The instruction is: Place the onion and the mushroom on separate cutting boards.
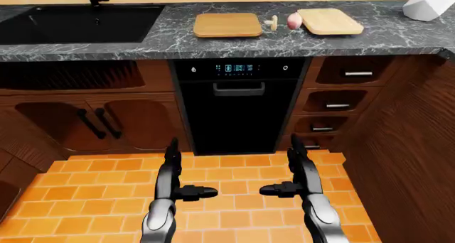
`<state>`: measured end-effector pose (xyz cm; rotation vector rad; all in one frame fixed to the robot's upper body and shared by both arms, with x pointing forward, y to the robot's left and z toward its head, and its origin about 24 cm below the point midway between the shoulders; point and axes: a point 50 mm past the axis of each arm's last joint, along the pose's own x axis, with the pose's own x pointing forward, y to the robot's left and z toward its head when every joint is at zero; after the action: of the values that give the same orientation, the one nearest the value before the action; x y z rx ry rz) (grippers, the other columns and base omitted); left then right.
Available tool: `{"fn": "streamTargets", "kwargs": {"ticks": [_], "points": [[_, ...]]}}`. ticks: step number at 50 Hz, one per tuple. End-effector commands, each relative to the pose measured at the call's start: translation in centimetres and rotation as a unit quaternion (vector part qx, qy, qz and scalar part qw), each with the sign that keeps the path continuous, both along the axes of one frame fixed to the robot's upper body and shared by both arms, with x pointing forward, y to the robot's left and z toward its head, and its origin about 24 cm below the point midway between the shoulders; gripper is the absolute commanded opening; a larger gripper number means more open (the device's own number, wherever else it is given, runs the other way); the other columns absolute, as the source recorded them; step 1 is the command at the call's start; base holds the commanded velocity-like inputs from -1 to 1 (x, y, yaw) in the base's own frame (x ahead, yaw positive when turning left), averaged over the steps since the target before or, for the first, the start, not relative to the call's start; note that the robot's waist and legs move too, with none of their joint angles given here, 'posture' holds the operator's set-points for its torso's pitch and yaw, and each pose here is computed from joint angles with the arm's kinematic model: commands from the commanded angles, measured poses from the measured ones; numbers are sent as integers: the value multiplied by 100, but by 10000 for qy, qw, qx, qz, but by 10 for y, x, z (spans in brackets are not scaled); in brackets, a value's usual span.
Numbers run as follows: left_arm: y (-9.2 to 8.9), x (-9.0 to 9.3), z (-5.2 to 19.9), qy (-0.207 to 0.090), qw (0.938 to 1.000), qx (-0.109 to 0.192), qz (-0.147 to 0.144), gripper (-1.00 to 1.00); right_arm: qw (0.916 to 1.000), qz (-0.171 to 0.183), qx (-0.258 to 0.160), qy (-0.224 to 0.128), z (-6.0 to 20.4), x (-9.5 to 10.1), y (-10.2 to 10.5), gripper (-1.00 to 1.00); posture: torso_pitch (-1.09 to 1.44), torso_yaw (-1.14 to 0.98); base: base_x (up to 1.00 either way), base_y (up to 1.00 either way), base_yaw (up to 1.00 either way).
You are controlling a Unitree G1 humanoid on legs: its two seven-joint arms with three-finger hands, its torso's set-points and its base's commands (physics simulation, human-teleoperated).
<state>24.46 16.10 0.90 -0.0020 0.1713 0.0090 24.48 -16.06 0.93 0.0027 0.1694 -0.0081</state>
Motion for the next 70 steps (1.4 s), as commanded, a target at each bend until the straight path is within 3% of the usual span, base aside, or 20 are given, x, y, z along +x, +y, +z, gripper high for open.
{"fn": "streamTargets", "kwargs": {"ticks": [1, 7, 9, 13, 16, 18, 22, 32, 35, 40, 60, 70], "points": [[-1, 12, 35, -865, 9961, 116, -86, 100, 9963, -98, -135, -841, 35, 15, -4, 100, 0, 0, 0, 0, 0], [1, 15, 50, -849, 9962, 129, -139, 100, 9965, -277, -262, -738, 47, 20, -6, 100, 0, 0, 0, 0, 0], [1, 17, 59, -913, 9956, 155, -166, 100, 9978, -37, -192, -637, 57, 16, -3, 100, 0, 0, 0, 0, 0], [1, 18, 82, -1166, 9923, 385, -161, 100, 9941, 189, -536, -921, 92, 8, 0, 100, 0, 0, 0, 0, 0], [0, 13, 116, -1352, 9893, 468, -279, 100, 9932, 293, -532, -994, 122, 4, -1, 100, 0, 0, 0, 0, 0], [-2, 9, 134, -1477, 9869, 526, -387, 100, 9932, 528, -579, -861, 130, 1, 1, 100, 0, 0, 0, 0, 0], [-1, 12, 155, -1589, 9841, 622, -490, 100, 9925, 682, -412, -932, 163, -5, 2, 100, 0, 0, 0, 0, 0], [-3, 11, 214, -2012, 9746, 606, -768, 100, 9877, 576, -496, -1368, 220, -4, -9, 100, 0, 0, 9, -4, 0], [-4, 11, 227, -2224, 9688, 712, -834, 100, 9852, 597, -610, -1488, 237, -2, -12, 100, 0, 0, 36, -20, 0], [-1, 9, 250, -2436, 9645, 659, -784, 100, 9820, 511, -713, -1671, 259, -1, -17, 100, 0, 0, 49, -31, 0], [4, 18, 245, -2415, 9672, 538, -575, 100, 9812, 520, -614, -1756, 260, -4, -15, 100, 0, 0, 56, -38, 0], [4, 10, 251, -2509, 9648, 512, -603, 100, 9780, 531, -649, -1908, 271, -12, -14, 100, 0, 0, 56, -39, 0]]}}
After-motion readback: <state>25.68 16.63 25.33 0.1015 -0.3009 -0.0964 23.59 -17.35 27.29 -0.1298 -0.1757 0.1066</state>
